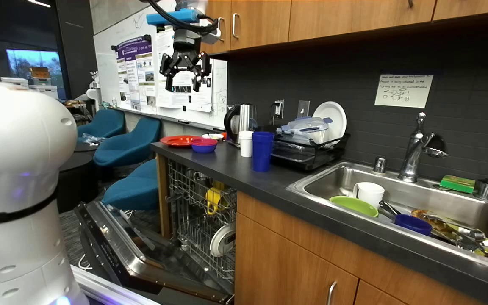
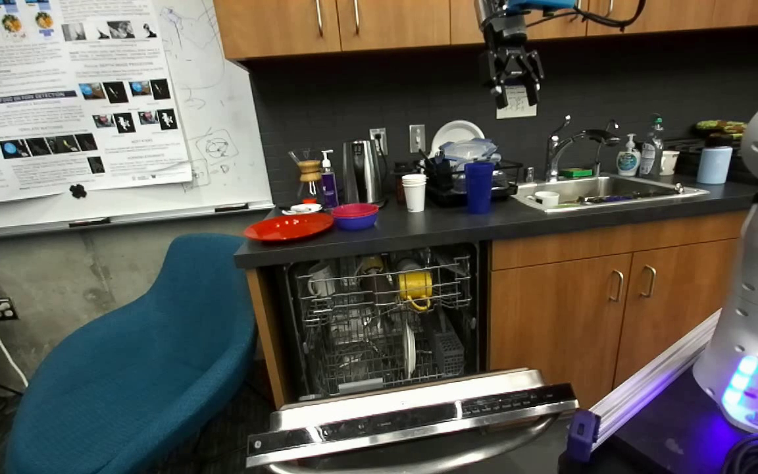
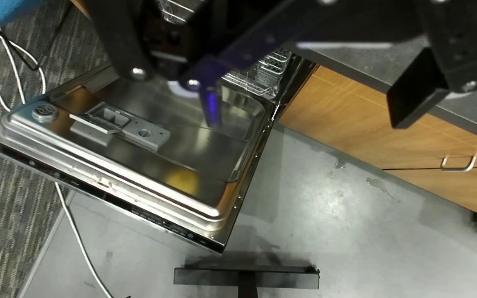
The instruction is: Remove the light blue fork from the drying rack and put it on the counter
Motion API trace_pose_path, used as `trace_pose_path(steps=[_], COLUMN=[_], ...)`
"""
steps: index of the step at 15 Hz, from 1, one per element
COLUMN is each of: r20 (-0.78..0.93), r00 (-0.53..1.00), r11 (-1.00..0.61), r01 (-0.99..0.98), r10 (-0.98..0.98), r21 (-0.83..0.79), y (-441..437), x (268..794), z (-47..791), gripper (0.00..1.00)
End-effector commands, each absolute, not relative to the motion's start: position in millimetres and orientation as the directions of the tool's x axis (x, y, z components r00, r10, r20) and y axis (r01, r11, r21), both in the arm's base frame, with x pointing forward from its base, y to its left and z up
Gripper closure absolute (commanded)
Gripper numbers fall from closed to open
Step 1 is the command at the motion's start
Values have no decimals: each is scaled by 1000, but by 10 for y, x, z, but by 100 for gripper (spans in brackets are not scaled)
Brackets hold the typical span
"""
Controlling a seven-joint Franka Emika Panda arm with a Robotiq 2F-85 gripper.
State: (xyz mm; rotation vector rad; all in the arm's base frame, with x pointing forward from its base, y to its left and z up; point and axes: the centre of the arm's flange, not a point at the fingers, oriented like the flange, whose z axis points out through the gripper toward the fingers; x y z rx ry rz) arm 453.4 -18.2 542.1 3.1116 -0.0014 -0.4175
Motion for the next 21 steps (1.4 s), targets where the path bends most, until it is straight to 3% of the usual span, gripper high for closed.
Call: trace_pose_path(steps=[1,14,21], r20=[-264,-268,-83], r00=[965,963,995], r11=[-1000,-1000,-998], r01=[-1,14,63], r10=[-1,9,60], r21=[2,17,25], y=[-182,-61,341], x=[4534,4611,5074], z=[5421,5394,5187], gripper=[0,0,0])
